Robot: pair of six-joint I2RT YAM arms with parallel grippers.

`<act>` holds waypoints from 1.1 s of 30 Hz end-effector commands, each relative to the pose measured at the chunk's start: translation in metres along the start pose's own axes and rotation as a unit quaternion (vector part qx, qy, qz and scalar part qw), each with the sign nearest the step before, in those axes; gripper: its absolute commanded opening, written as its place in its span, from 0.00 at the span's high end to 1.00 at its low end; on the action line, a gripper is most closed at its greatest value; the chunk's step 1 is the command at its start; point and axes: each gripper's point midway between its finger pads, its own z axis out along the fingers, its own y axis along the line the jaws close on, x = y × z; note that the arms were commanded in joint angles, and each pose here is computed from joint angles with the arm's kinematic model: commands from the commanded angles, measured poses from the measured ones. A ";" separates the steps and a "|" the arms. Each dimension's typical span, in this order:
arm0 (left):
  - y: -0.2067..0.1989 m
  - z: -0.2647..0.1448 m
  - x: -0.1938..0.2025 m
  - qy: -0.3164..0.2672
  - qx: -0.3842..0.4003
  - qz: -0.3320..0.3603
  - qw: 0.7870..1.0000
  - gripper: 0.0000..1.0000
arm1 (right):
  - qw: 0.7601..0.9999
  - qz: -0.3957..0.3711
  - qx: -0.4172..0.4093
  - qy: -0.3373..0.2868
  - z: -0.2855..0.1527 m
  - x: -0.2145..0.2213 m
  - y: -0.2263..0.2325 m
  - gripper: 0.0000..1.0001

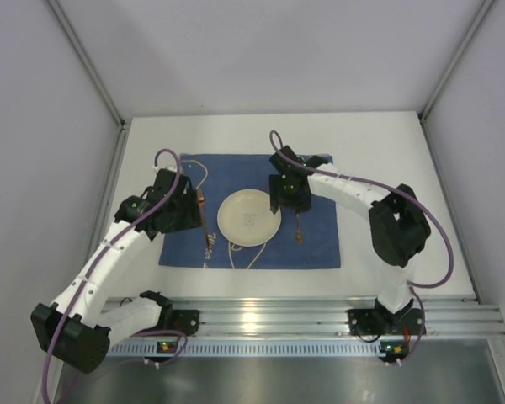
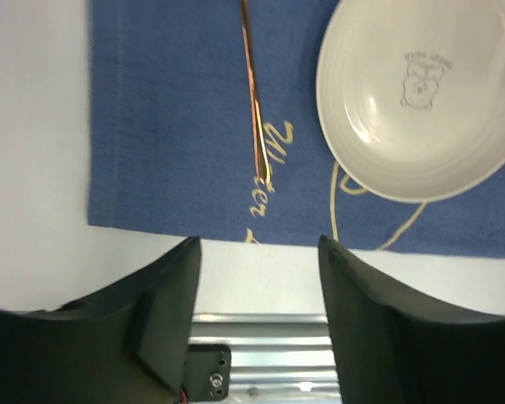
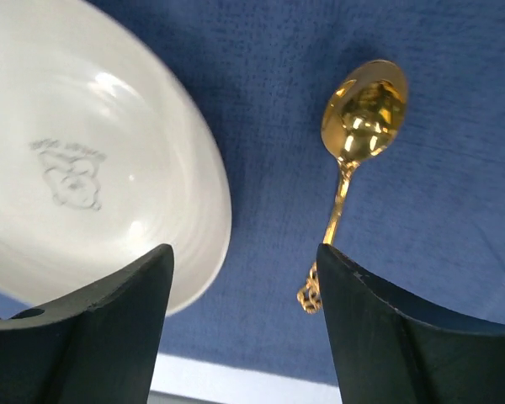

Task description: Set the dinner table for one person

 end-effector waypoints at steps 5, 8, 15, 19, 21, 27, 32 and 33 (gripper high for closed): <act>0.022 -0.020 -0.075 -0.214 -0.050 0.023 0.975 0.15 | 0.971 -0.044 -0.046 -0.232 -0.151 -0.035 -0.015 0.23; 0.030 0.008 -0.074 -0.280 -0.047 0.065 0.956 0.16 | 0.955 -0.044 -0.072 -0.285 -0.169 -0.022 -0.030 0.00; 0.053 0.061 -0.047 -0.401 -0.042 0.098 0.910 0.02 | 0.932 -0.020 -0.137 -0.336 -0.175 0.014 -0.048 0.00; 0.055 0.066 -0.053 -0.449 -0.040 0.105 0.886 0.01 | 0.919 -0.013 -0.166 -0.357 -0.177 0.029 -0.055 0.00; 0.070 0.071 -0.067 -0.451 -0.059 0.076 0.887 0.01 | 0.908 -0.020 -0.173 -0.381 -0.188 0.029 -0.058 0.00; 0.076 0.115 -0.101 -0.386 -0.051 0.064 0.919 0.02 | 0.894 -0.024 -0.155 -0.420 -0.196 0.027 -0.073 0.00; 0.080 0.148 -0.121 -0.355 -0.038 0.068 0.931 0.02 | 0.897 -0.031 -0.143 -0.417 -0.186 0.031 -0.077 0.00; 0.079 0.153 -0.127 -0.353 -0.035 0.070 0.932 0.02 | 0.896 -0.026 -0.143 -0.420 -0.186 0.031 -0.079 0.00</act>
